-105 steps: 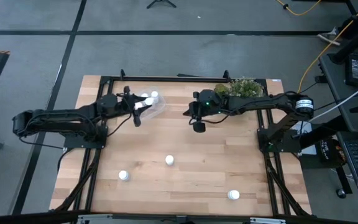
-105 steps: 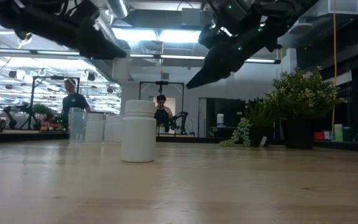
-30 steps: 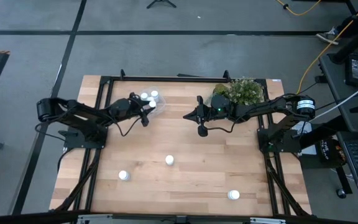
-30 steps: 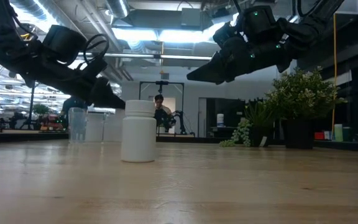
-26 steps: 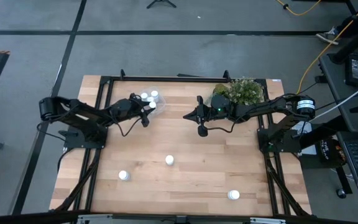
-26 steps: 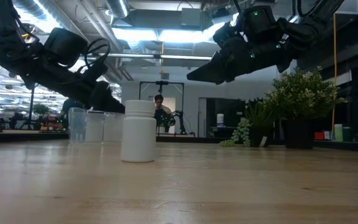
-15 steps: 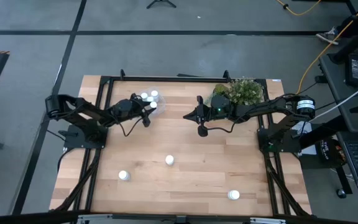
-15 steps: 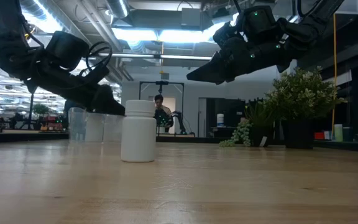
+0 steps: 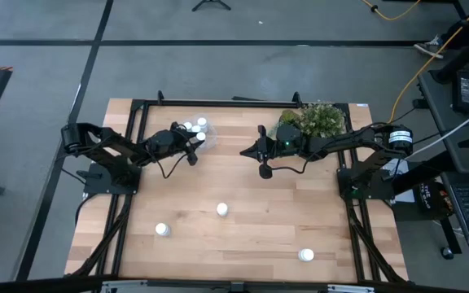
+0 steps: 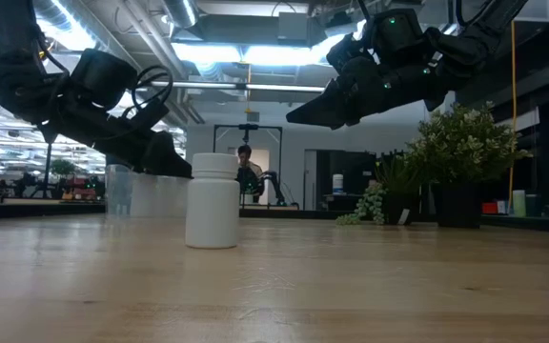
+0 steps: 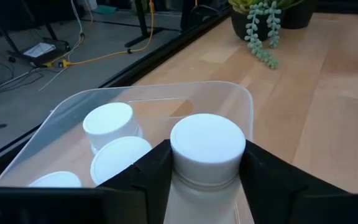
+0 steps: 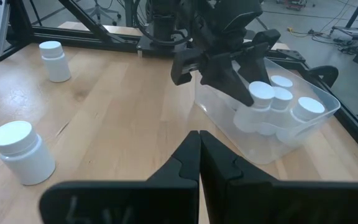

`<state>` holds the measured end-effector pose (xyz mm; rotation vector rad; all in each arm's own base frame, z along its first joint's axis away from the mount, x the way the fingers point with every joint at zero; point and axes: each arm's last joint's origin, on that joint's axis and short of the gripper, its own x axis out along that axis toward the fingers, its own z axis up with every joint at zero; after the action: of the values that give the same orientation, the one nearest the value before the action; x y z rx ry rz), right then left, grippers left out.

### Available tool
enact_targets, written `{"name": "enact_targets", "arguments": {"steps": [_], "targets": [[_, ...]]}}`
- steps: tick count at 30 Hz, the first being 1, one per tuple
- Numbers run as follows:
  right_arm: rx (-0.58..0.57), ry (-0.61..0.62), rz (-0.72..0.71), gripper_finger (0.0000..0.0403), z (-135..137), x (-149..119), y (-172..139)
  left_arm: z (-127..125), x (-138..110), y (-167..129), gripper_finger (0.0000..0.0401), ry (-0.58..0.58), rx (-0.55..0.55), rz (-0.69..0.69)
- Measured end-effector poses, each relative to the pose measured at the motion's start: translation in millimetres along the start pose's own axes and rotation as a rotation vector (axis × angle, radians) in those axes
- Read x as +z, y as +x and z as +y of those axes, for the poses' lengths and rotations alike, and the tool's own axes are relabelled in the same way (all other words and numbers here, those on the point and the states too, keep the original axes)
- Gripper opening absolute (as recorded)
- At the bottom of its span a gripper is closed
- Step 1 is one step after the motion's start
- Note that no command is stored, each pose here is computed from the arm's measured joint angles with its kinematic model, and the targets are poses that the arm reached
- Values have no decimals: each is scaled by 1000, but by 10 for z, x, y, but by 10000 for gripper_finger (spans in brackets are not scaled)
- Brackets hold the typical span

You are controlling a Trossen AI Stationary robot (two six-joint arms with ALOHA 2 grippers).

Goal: Pick and place pill bottles into a basket
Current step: Put the white medicine bottle into the transparent bin

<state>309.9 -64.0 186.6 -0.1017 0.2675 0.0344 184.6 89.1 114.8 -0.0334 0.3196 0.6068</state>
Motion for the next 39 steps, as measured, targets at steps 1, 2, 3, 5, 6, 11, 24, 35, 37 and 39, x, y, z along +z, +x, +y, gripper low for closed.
{"name": "enact_targets", "arguments": {"steps": [1,2,3,5,6,11,24,35,37,39], "targets": [[0,0,0,5,0,0,0,0,0,0,166,0,0,0],[0,0,0,5,0,0,0,0,0,0,168,-1,-1,0],[0,0,0,5,0,0,0,-1,1,0,169,-1,-3,-1],[0,0,0,5,0,0,0,-3,1,0,170,-1,-10,-1],[0,0,0,5,1,0,0,-5,1,0,170,-1,-18,-1],[1,0,0,5,1,0,0,-10,1,0,173,-2,-35,-1],[0,0,0,5,1,0,0,-10,0,0,179,-17,-35,0],[0,0,0,5,1,1,1,-10,-16,2,174,-13,-31,21],[0,0,0,5,1,1,1,-10,-18,3,174,-12,-30,24],[0,0,0,5,1,1,1,-9,-19,3,173,-12,-28,25]]}}
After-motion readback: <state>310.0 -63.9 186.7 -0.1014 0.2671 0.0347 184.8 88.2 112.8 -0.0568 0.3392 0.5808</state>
